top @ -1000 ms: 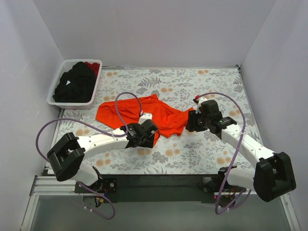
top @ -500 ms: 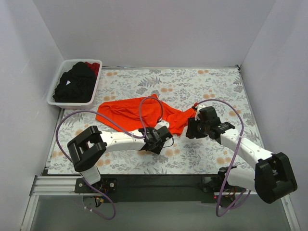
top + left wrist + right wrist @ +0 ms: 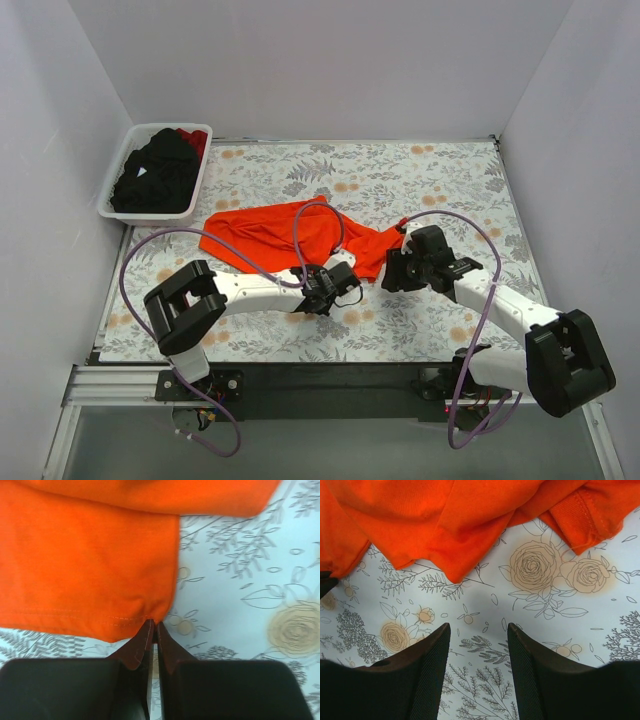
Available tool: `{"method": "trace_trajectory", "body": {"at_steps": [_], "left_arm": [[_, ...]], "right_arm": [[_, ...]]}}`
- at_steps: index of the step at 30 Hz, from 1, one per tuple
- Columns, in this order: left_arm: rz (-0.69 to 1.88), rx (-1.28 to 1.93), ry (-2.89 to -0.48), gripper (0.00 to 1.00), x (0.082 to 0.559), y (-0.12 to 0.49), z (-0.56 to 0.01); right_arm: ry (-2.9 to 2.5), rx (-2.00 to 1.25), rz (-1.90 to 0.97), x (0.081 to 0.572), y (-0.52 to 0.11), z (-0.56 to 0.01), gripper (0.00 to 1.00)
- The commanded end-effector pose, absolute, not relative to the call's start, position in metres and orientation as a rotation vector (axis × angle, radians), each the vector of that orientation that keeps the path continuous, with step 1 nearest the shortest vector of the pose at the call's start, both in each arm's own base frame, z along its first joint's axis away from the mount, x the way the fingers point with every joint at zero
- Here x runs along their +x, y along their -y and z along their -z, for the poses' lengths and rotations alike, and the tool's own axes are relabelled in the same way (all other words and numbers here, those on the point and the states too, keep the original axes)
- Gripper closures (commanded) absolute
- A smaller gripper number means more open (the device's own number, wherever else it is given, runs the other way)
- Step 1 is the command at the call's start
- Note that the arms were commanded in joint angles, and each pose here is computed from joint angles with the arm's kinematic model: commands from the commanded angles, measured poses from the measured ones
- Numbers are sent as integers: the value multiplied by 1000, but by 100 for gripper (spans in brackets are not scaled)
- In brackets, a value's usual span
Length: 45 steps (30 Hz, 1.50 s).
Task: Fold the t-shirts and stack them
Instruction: Flatten the tshirt out
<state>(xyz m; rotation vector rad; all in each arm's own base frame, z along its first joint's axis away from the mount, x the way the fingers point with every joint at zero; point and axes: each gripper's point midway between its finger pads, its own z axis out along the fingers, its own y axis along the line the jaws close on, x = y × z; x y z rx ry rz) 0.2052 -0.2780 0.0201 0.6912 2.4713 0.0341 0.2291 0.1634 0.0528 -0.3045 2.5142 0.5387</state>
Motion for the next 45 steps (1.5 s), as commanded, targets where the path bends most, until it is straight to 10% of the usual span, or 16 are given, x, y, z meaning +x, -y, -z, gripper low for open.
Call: {"method": "trace_trajectory", "body": {"at_steps": [1,32,37,45], "left_arm": [[-198,643,-2420,100,213,247,-31],[-316,191,-1939,100,271,131,-155],[-378,85,-1905,100,273,109,-162],[-389,-44,-1865,100,273,87,-176]], "right_arm": [[-2489,-297,-604,234,-176,-51,43],[-2372,113,-506,344,-130,-51,50],[-2360,113,-458,364,-122,-53,94],[-2151,351,-72,409,9,-147,99]]}}
